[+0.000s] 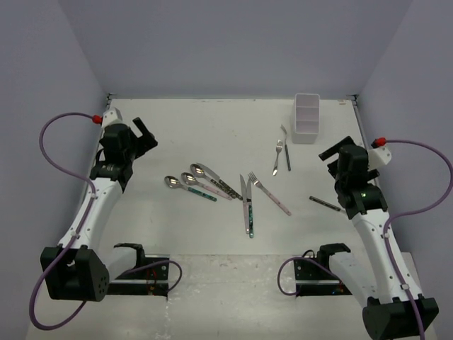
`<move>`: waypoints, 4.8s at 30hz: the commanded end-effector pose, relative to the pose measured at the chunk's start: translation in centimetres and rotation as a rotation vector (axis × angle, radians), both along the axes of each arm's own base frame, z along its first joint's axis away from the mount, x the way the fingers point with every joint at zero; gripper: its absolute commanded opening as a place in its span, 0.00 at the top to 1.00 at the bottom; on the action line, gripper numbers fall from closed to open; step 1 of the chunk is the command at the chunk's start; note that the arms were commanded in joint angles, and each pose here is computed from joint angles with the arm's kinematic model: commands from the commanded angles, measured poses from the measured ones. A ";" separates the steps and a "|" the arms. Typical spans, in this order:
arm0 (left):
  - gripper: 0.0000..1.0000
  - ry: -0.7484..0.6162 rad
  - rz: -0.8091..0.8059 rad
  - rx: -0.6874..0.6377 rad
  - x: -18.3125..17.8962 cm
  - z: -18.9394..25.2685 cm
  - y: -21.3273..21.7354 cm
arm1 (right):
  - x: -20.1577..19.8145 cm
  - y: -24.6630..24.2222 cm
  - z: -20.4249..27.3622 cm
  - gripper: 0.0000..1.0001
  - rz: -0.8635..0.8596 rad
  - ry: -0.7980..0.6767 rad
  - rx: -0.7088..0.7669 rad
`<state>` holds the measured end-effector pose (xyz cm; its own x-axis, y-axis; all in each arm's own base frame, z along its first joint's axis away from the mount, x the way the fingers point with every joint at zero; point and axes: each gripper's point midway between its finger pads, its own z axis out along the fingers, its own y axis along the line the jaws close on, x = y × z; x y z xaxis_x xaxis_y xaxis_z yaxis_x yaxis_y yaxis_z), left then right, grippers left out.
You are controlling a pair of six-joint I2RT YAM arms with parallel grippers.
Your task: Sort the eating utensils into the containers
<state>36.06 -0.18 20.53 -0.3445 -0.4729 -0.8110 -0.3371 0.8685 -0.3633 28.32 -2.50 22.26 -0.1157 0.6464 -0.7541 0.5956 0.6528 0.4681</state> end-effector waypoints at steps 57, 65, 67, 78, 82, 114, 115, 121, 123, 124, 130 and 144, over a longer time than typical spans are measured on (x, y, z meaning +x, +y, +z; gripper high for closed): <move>0.00 -0.052 -0.122 0.055 4.9 1.3 -1.1 | 14.8 2.2 9.4 1.00 0.532 -0.400 -0.632; 0.00 -0.118 -0.167 0.026 5.9 3.5 -2.1 | 29.0 2.9 14.5 1.00 0.562 -0.588 -0.911; 0.00 -0.126 -0.165 0.032 6.2 3.9 -2.0 | 31.2 2.9 13.6 1.00 0.571 -0.578 -0.895; 0.00 -0.116 -0.123 0.074 6.2 3.7 -1.0 | 37.2 3.9 4.3 1.00 0.659 -0.484 -0.759; 0.00 -0.109 -0.113 0.081 6.2 3.5 -0.8 | 36.4 3.9 3.0 1.00 0.663 -0.469 -0.749; 0.00 -0.175 -0.135 0.042 3.8 5.5 -1.5 | 24.7 5.6 8.4 0.01 0.743 -0.324 -0.665; 0.00 -0.166 -0.141 0.038 3.6 5.1 -1.6 | 24.1 5.8 8.0 0.01 0.760 -0.281 -0.626; 0.00 -0.135 -0.159 0.021 3.2 3.5 -2.0 | 15.5 8.4 -2.3 0.01 0.918 0.158 -0.428; 0.00 -0.123 -0.168 0.017 3.3 2.9 -2.2 | 14.1 8.4 -4.7 0.01 0.927 0.279 -0.440; 0.00 -0.114 -0.171 0.016 3.3 2.6 -2.3 | 13.1 8.3 -7.0 0.01 0.947 0.386 -0.425; 0.00 -0.094 -0.187 0.012 3.4 1.8 -2.5 | 12.0 7.2 -12.9 0.01 0.931 0.691 -0.365; 0.00 -0.031 -0.128 0.050 3.9 -0.5 -1.2 | 15.0 8.7 -17.3 0.22 0.915 0.799 -0.317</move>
<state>39.35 -1.99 19.81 -0.3964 -0.3894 -0.8314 -0.1961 0.9206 -0.3377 42.32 5.99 3.89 -0.9229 -0.1245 -0.3643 -0.1134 0.9922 -0.0517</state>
